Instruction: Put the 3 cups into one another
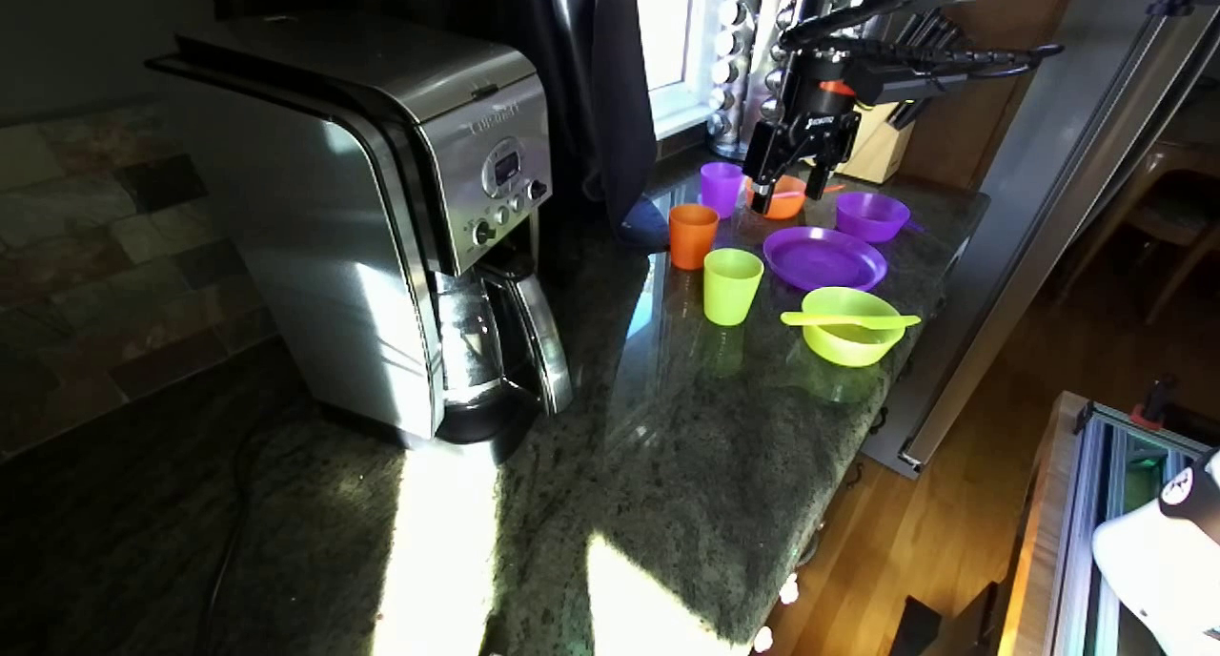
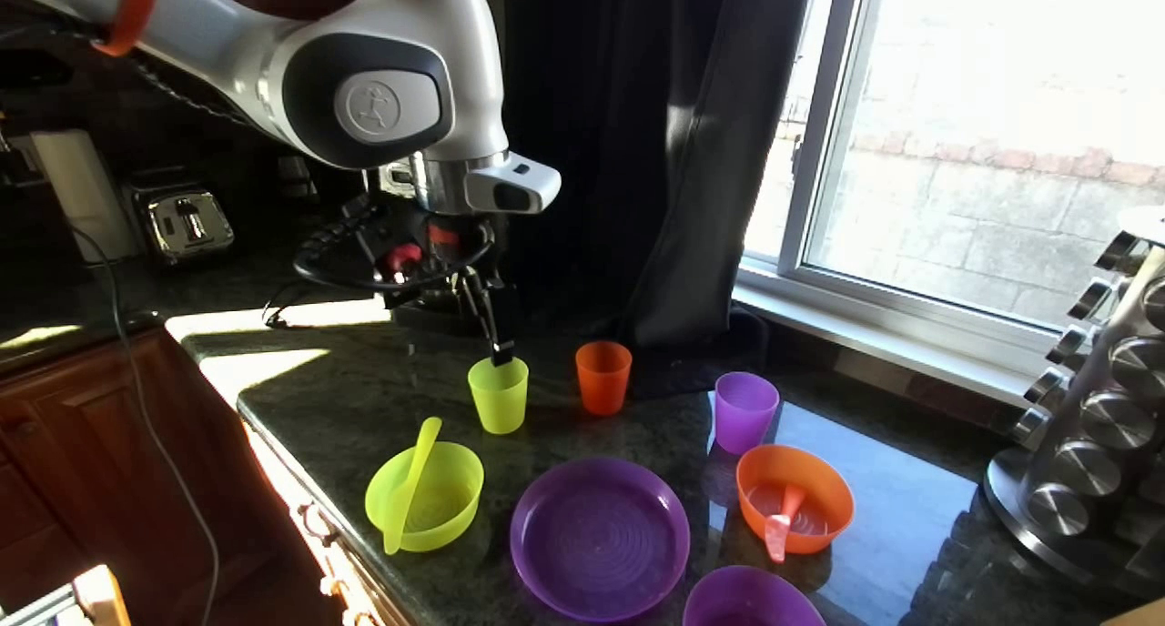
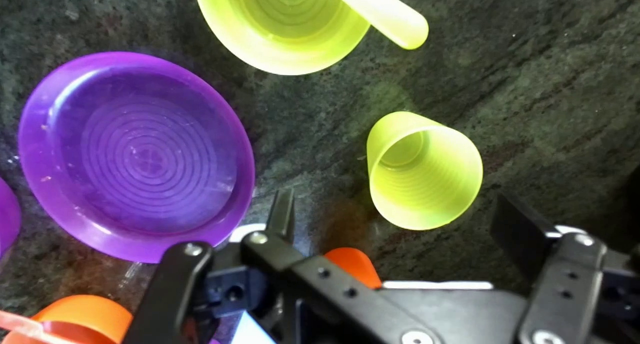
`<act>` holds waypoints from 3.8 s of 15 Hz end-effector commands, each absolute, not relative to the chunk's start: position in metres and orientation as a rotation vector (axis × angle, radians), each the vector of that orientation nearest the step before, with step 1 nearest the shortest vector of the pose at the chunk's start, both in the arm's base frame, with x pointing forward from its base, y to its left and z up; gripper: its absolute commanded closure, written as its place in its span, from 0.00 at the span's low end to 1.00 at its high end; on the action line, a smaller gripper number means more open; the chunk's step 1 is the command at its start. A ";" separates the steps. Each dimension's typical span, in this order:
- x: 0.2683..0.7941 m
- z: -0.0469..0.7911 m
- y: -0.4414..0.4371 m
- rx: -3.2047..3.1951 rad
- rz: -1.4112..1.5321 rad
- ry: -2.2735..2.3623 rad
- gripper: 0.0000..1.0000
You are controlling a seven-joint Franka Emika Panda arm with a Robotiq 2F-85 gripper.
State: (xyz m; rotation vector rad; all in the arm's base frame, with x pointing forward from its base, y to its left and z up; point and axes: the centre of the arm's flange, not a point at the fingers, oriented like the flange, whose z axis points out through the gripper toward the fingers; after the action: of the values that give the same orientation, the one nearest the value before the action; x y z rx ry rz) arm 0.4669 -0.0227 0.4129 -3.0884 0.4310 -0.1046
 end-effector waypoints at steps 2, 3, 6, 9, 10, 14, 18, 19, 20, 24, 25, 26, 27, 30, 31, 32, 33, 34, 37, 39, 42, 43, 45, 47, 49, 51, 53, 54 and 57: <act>0.481 0.376 -0.026 -3.063 -0.073 0.387 0.00; 0.483 0.370 -0.026 -3.062 -0.065 0.383 0.00; 0.489 0.353 -0.025 -3.057 -0.044 0.380 0.00; 0.492 0.341 -0.026 -3.062 -0.032 0.381 0.01; 0.493 0.338 -0.027 -3.061 -0.028 0.383 0.03; 0.497 0.330 -0.030 -3.053 -0.007 0.396 0.36; 0.501 0.326 -0.030 -3.048 0.008 0.402 0.66; 0.502 0.325 -0.030 -3.047 0.012 0.402 0.75; 0.503 0.324 -0.030 -3.047 0.015 0.400 0.82; 0.505 0.327 -0.029 -3.044 0.015 0.391 1.00; 0.505 0.331 -0.029 -3.038 0.009 0.392 1.00; 0.506 0.337 -0.029 -3.026 -0.001 0.393 1.00; 0.506 0.344 -0.030 -3.004 0.018 0.380 0.99; 0.507 0.373 -0.033 -2.928 -0.029 0.418 0.99; 0.508 0.387 -0.035 -2.895 -0.050 0.451 0.99; 0.511 0.401 -0.039 -2.870 -0.060 0.493 0.99; 0.513 0.415 -0.043 -2.854 -0.095 0.529 0.99; 0.515 0.428 -0.048 -2.851 -0.116 0.560 0.99; 0.533 0.462 -0.066 -2.839 -0.205 0.679 0.99; 0.546 0.473 -0.076 -2.843 -0.233 0.737 0.99; 0.562 0.475 -0.089 -2.868 -0.217 0.818 0.99; 0.566 0.472 -0.092 -2.876 -0.200 0.835 0.99; 0.573 0.466 -0.098 -2.891 -0.168 0.873 0.99; 0.581 0.456 -0.103 -2.905 -0.131 0.895 0.99; 0.588 0.446 -0.106 -2.905 -0.111 0.908 0.99; 0.594 0.436 -0.108 -2.902 -0.084 0.906 0.99; 0.598 0.427 -0.110 -2.905 -0.059 0.913 0.99; 0.599 0.423 -0.110 -2.908 -0.046 0.916 0.99; 0.601 0.415 -0.111 -2.913 0.004 0.917 0.99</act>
State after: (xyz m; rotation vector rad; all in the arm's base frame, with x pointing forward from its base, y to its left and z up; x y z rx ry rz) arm 0.5924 -0.1083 0.4178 -2.9128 0.8889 -0.0620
